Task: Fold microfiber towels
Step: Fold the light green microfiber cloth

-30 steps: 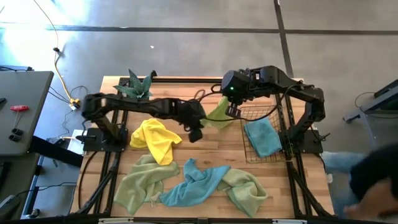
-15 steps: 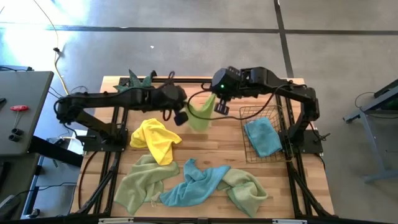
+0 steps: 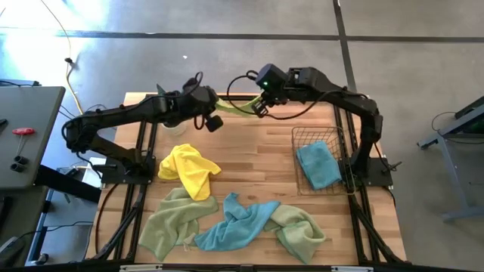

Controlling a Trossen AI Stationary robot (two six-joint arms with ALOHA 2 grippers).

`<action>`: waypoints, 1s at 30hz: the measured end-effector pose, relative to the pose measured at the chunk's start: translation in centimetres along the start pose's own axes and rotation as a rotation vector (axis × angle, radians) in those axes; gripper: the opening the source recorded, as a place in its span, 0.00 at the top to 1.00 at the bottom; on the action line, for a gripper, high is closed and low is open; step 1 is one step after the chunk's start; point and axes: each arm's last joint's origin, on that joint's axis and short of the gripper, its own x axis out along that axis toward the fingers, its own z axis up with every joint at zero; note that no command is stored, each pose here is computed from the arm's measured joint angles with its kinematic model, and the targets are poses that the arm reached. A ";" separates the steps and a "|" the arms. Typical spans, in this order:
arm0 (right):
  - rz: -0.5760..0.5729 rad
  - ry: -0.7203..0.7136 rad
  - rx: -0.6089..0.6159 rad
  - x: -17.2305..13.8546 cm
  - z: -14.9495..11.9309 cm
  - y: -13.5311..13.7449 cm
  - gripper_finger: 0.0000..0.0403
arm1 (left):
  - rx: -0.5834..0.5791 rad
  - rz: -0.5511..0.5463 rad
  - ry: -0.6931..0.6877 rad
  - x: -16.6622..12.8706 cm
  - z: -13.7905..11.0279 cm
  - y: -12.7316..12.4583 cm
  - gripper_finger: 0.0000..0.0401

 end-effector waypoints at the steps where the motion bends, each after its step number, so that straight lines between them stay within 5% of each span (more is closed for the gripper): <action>1: 0.017 0.009 -0.016 0.3 0.1 0.1 1.00 | 0.009 -0.011 -0.003 0.0 0.0 0.0 1.00; 6: 0.110 0.073 -0.142 2.1 0.1 0.7 1.00 | 0.043 -0.046 0.001 0.3 -0.1 0.5 1.00; 13: 0.090 0.159 -0.332 3.0 -0.6 0.6 1.00 | 0.043 -0.018 0.031 1.1 -0.4 1.7 1.00; 19: 0.086 0.113 -0.492 3.7 0.3 -0.9 1.00 | 0.193 0.015 0.046 1.7 -0.5 2.9 1.00; 30: 0.000 0.064 -0.538 4.7 1.9 -4.6 1.00 | 0.419 0.094 -0.007 5.0 0.4 3.5 1.00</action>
